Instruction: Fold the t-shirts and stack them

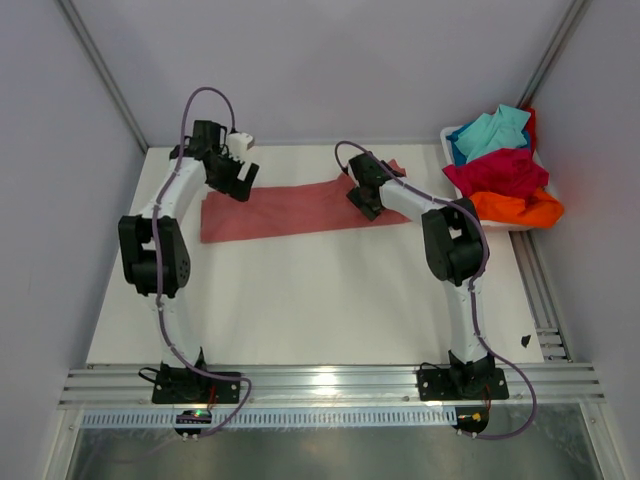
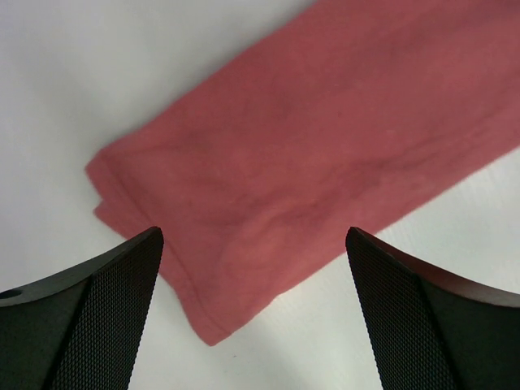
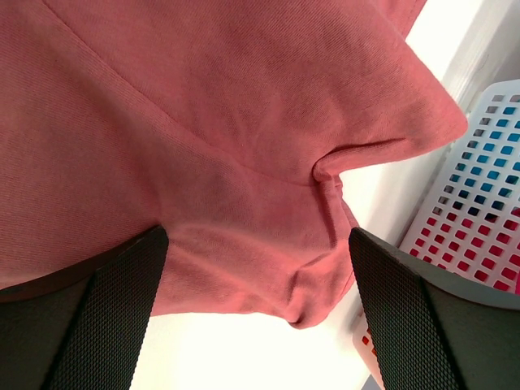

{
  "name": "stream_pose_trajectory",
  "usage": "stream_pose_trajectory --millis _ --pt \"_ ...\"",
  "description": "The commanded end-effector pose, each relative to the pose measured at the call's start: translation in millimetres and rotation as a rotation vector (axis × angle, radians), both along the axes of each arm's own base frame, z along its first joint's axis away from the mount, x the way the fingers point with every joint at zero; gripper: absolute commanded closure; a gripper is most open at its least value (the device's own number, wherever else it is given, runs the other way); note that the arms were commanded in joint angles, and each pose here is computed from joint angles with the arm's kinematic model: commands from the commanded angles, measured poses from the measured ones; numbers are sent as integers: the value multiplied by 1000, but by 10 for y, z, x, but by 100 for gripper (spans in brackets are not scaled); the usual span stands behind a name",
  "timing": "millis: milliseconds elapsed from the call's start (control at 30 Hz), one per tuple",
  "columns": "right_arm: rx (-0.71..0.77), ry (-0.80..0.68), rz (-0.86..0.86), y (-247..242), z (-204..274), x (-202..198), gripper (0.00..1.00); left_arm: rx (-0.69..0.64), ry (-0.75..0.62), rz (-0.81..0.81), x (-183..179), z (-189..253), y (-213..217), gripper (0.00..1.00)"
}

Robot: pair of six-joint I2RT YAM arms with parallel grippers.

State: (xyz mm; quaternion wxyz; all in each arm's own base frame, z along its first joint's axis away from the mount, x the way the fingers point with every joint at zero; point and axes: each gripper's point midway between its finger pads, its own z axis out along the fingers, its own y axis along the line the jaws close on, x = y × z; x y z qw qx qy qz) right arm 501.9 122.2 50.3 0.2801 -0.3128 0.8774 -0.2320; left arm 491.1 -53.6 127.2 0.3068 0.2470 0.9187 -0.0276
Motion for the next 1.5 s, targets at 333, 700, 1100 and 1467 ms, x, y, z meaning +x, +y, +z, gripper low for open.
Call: stream_pose_trajectory --millis 333,700,1100,1467 --pt "-26 9 -20 -81 306 -67 3 -214 334 -190 -385 -457 -464 4" --pt "-177 40 -41 -289 291 -109 3 -7 421 -111 -370 -854 -88 4" --pt "-251 53 -89 -350 41 68 2 52 526 -124 -747 -1033 41 4" --pt "-244 62 -198 -749 -67 199 2 -18 582 -103 -1038 -1024 -70 4"
